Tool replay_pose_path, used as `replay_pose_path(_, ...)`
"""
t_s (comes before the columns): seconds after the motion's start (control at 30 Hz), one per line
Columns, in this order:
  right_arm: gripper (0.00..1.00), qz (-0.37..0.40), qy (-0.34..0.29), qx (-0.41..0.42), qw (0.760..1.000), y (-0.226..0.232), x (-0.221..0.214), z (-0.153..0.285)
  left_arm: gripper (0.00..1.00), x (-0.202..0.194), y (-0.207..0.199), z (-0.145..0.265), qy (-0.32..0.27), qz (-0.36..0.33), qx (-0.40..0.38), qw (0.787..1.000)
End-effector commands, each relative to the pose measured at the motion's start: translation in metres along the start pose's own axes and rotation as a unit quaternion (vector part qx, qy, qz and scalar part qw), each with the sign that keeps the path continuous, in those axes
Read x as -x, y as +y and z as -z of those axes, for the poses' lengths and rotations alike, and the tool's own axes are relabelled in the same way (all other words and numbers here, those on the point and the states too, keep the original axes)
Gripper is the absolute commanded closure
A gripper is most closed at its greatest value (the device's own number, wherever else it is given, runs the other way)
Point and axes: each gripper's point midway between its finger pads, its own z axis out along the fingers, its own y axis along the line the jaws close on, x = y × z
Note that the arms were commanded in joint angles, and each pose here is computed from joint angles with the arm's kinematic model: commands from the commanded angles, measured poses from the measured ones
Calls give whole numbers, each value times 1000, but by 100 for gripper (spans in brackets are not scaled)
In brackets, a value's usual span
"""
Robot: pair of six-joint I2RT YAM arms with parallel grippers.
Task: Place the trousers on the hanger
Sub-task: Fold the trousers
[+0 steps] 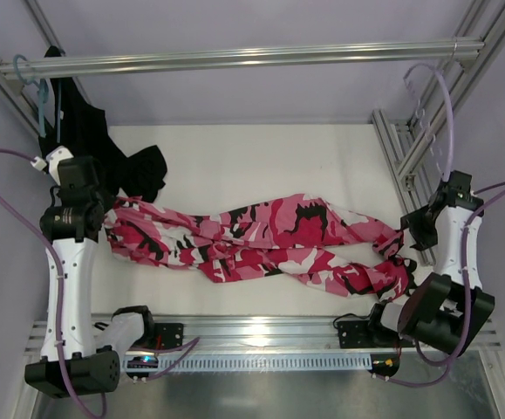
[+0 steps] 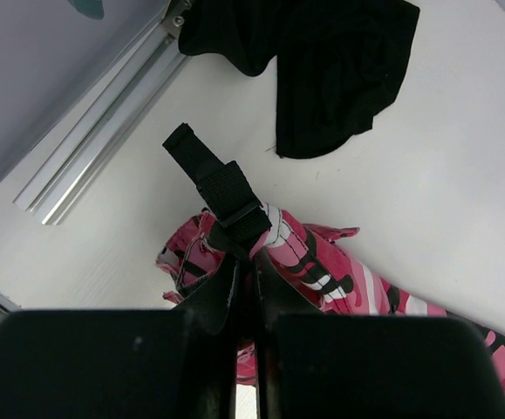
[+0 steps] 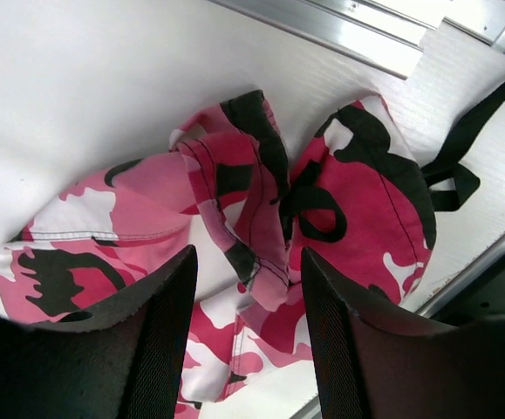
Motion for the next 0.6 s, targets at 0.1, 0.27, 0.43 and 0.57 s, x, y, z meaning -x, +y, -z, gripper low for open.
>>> replay_pose_path(0.1,46,8,-6,47,999,-4,-24,26,100,21,-13,11,-36,13,-43,998)
replay_pose_path(0.27,46,72,-23,107,991,17,-67,57,100,20,-16,15,-38,16,-57,998)
replay_pose_path(0.43,46,65,10,127,990,32,-105,52,100,17,-22,15,-30,22,-72,997)
replay_pose_path(0.57,46,73,33,123,989,48,-135,42,100,17,-22,14,-30,18,-74,997)
